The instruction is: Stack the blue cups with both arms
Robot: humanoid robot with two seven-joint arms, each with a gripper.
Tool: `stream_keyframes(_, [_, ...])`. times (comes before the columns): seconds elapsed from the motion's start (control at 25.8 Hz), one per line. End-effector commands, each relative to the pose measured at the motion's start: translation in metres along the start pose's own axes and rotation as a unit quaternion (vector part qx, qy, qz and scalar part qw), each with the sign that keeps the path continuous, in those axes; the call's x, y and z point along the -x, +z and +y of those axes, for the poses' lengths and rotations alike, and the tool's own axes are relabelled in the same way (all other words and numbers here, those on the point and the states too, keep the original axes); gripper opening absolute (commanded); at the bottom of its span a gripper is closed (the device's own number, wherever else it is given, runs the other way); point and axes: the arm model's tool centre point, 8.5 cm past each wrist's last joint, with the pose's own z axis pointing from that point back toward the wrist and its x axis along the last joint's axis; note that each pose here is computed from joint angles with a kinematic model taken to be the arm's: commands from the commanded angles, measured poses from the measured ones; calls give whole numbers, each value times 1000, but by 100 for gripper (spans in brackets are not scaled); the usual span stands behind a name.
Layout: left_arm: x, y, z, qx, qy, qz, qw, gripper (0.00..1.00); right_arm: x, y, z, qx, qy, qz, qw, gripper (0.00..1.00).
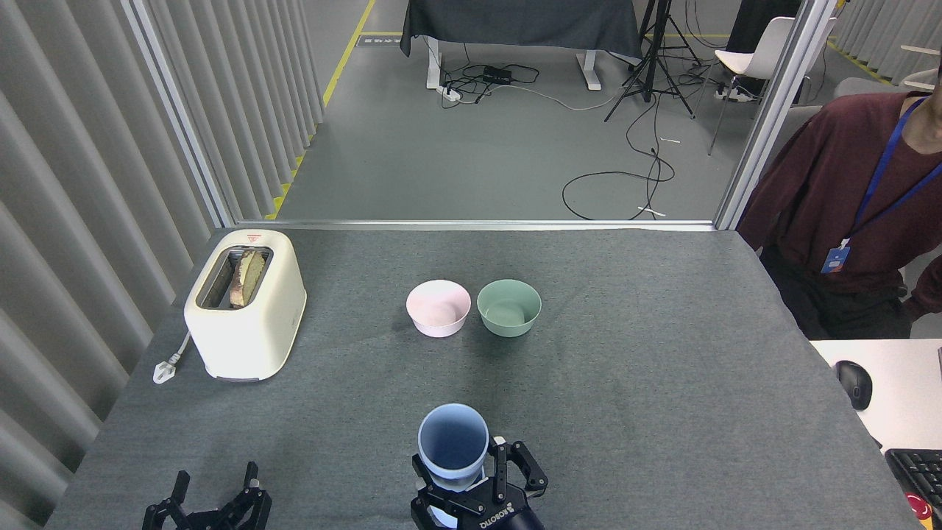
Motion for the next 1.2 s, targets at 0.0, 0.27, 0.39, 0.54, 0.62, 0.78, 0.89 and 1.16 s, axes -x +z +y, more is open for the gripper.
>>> stream_keyframes(0.0, [1, 0, 0, 0, 0, -2, 1000, 100, 0, -2, -2, 5, 2, -4, 1000, 100])
stream_keyframes(0.27, [1, 0, 0, 0, 0, -2, 1000, 100, 3, -7, -11, 20, 4, 4, 1000, 100])
stream_keyframes(0.39, [0, 0, 0, 0, 0, -2, 1000, 100, 15, -19, -55, 102, 14, 31, 994, 100])
stream_keyframes(0.54, [0, 0, 0, 0, 1, -2, 1000, 100, 104, -4, -72, 144, 51, 152, 977, 100])
stream_keyframes(0.62, [-1, 0, 0, 0, 2, -2, 1000, 100, 162, 31, -55, 132, 73, 199, 968, 100])
stream_keyframes(0.78, [-2, -3, 2, -4, 3, -2, 1000, 100, 204, 125, 2, 117, 68, 265, 955, 100])
stream_keyframes(0.89, [-2, -5, 4, -7, 3, -3, 1000, 100, 214, 176, 28, 81, 60, 316, 944, 100])
stream_keyframes(1.16, [-2, -7, 8, -14, 4, -5, 1000, 100, 214, 228, 67, 35, 2, 369, 929, 100])
